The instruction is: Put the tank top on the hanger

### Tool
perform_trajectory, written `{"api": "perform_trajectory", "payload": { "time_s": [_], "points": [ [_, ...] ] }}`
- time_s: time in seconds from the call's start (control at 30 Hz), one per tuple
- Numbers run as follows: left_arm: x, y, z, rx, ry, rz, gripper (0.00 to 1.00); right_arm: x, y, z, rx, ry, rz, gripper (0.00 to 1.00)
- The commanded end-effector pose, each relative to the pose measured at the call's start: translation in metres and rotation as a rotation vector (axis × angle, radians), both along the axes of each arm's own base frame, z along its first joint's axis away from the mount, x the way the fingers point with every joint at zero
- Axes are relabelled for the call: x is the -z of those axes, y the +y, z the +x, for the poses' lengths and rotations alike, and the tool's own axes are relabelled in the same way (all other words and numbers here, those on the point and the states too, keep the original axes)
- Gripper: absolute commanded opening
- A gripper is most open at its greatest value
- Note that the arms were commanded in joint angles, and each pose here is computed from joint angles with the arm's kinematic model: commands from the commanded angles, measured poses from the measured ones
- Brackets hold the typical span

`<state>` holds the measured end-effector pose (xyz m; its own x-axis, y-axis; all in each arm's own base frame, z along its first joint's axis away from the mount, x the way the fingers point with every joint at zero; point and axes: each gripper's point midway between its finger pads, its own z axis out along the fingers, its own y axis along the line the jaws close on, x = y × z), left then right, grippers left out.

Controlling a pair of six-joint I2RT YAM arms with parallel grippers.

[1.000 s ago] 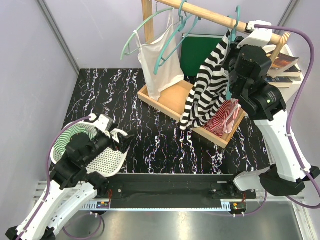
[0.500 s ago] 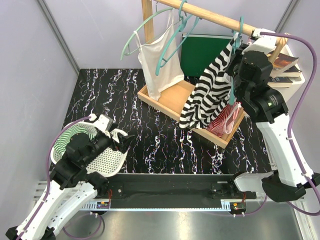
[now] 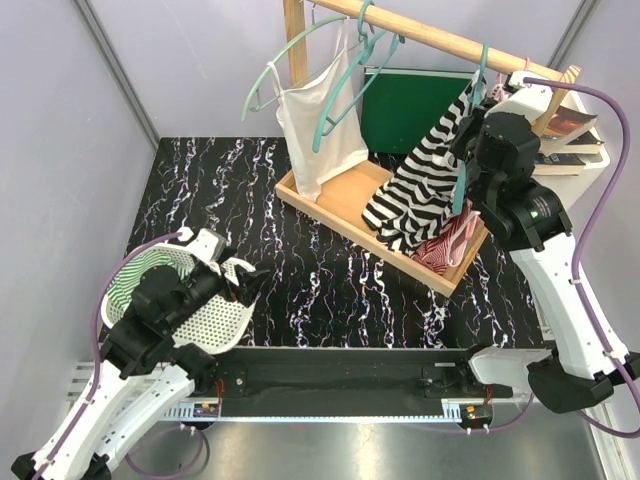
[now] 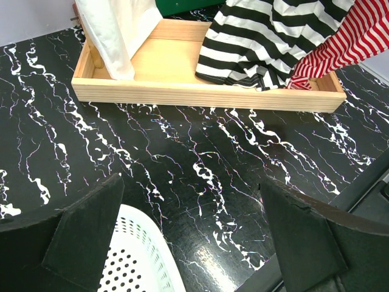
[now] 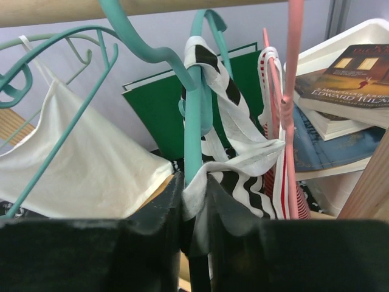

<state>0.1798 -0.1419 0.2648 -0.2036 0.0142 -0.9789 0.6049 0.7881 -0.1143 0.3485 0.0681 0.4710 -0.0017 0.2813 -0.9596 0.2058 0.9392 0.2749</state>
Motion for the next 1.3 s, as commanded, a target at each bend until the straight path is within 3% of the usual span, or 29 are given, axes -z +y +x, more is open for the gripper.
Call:
{"api": "perform_trajectory", "payload": {
  "time_s": [0.0, 0.07, 0.1, 0.33, 0.57, 0.8, 0.97, 1.27],
  "points": [
    [-0.001, -0.003, 0.001, 0.010, 0.004, -0.008, 0.99, -0.014, 0.000, -0.012, -0.043, -0.055, 0.046, 0.39],
    [0.000, -0.003, 0.001, 0.007, 0.006, -0.006, 0.99, -0.011, 0.000, -0.015, -0.054, -0.051, 0.042, 0.51],
    [-0.001, -0.003, 0.001, 0.007, 0.003, -0.008, 0.99, -0.013, 0.000, -0.019, -0.065, -0.059, 0.047, 0.64],
    [0.002, -0.004, 0.003, 0.007, 0.018, 0.002, 0.99, -0.016, 0.000, -0.036, -0.116, -0.084, 0.047, 0.91],
    [0.002, -0.002, 0.004, -0.002, 0.017, 0.003, 0.99, -0.026, -0.007, -0.055, -0.133, -0.127, 0.055, 1.00],
    [0.003, 0.001, 0.006, -0.027, 0.017, 0.005, 0.99, -0.046, -0.011, -0.085, -0.200, -0.233, 0.064, 1.00],
    [0.003, 0.002, 0.007, -0.038, 0.018, 0.004, 0.99, -0.077, 0.030, -0.108, -0.482, -0.386, 0.016, 1.00],
    [0.003, 0.012, 0.012, -0.104, 0.021, 0.005, 0.99, -0.045, 0.113, -0.089, -0.857, -0.223, -0.041, 0.97]
  ]
}}
